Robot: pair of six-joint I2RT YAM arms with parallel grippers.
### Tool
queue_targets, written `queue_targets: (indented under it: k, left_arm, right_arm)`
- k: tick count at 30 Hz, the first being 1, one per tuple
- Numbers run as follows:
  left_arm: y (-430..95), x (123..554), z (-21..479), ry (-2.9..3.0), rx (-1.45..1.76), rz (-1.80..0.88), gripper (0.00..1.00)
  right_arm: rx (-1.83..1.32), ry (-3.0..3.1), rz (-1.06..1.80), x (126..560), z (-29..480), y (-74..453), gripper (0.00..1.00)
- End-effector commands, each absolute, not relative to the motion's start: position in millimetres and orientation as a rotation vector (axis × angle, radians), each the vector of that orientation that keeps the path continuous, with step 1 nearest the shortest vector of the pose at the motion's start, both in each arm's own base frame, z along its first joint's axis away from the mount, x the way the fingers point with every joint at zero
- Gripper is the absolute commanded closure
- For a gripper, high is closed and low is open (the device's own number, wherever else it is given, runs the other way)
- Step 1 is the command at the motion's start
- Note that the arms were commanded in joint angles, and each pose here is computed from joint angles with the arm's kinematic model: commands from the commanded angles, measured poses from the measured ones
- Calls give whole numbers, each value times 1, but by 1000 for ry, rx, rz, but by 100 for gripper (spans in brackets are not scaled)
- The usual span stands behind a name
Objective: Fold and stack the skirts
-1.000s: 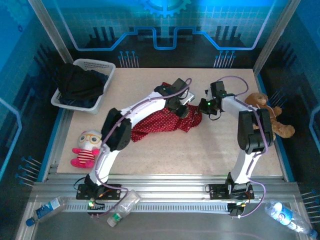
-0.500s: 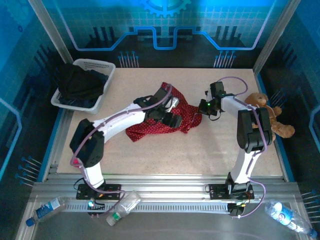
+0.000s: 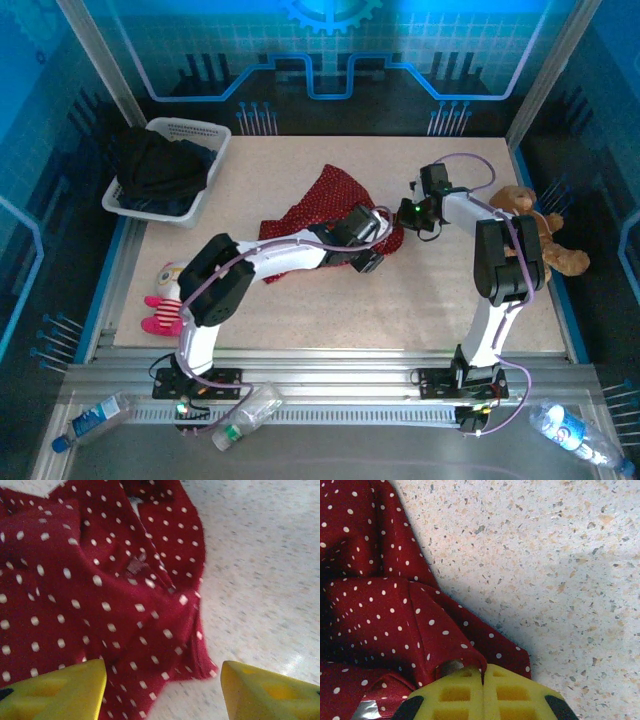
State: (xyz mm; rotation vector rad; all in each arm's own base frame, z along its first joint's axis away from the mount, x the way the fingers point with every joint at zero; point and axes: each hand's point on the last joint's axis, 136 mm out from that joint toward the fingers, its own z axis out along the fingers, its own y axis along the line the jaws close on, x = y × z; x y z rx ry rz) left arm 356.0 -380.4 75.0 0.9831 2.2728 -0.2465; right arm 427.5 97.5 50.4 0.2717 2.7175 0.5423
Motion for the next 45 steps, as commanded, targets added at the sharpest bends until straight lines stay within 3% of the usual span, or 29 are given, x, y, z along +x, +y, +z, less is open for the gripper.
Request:
queue_targets:
  k: [1,6,12,13,18,29,37,45]
  left_arm:
    - [-393,388,92,2121,961,-122,38]
    - [-399,396,89,2117,941,-120,45]
    - [-399,389,103,2143,895,-199,95]
    - [-394,389,113,2134,861,-206,100]
    - [-336,386,181,2070,635,-189,100]
    - [-243,346,393,1672,373,-306,100]
    - [-224,340,451,1596,373,-403,100]
    - [-219,291,483,1565,441,-563,100]
  right_arm:
    - [259,2695,574,428,67,98,100]
    - [258,2688,590,428,67,100,100]
    - [258,2679,576,428,72,97,100]
    - [263,2665,561,428,77,93,100]
    - [330,2530,542,423,131,67,100]
    - [439,1963,608,378,362,48,100]
    - [394,1800,674,345,440,50,100]
    - [334,1643,760,285,488,55,100]
